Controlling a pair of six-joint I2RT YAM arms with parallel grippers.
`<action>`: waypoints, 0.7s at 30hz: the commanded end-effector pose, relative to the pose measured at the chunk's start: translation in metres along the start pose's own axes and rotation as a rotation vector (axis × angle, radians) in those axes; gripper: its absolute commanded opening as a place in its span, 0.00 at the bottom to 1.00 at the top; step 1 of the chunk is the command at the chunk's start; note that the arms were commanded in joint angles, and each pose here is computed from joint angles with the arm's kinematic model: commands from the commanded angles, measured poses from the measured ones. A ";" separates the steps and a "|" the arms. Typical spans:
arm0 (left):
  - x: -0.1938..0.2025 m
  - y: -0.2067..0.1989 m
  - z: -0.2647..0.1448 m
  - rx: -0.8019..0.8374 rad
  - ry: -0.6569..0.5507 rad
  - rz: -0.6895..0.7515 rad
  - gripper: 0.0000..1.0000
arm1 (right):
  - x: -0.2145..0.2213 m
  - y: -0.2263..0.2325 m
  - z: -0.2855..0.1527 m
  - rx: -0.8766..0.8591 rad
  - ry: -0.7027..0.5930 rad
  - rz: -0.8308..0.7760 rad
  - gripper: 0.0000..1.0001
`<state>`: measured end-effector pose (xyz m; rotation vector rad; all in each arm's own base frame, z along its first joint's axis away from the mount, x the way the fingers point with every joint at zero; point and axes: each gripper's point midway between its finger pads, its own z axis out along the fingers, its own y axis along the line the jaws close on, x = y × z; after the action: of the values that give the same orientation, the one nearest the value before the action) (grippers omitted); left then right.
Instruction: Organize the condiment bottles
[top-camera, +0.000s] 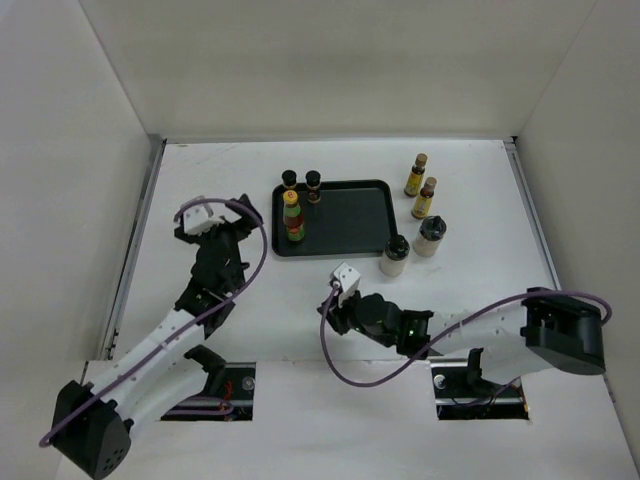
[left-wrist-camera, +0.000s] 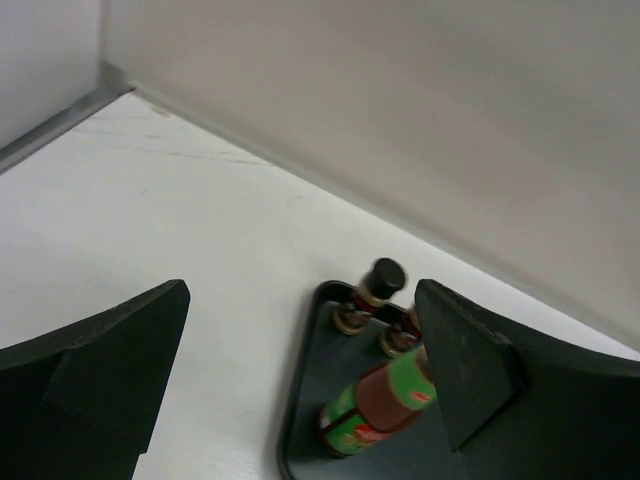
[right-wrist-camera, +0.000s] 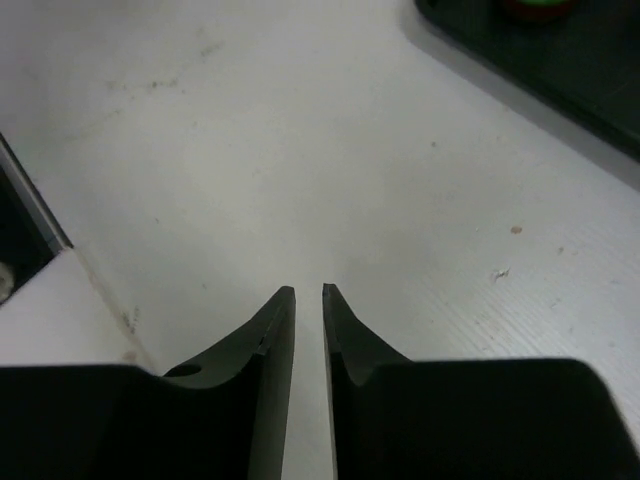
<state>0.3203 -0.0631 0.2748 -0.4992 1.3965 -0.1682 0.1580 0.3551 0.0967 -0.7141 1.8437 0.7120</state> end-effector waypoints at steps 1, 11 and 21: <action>0.012 0.057 -0.013 -0.177 -0.062 -0.062 1.00 | -0.071 -0.007 -0.014 0.094 -0.130 0.030 0.28; 0.085 0.097 -0.045 -0.218 0.052 -0.143 1.00 | -0.108 -0.155 -0.092 0.684 -0.200 0.250 0.82; 0.103 0.084 -0.041 -0.141 0.093 -0.174 1.00 | -0.053 -0.216 -0.101 0.839 0.057 0.340 1.00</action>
<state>0.2779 -0.0270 0.1307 -0.7344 1.5032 -0.1266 0.2735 0.1434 0.1470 0.1143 2.0456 0.0426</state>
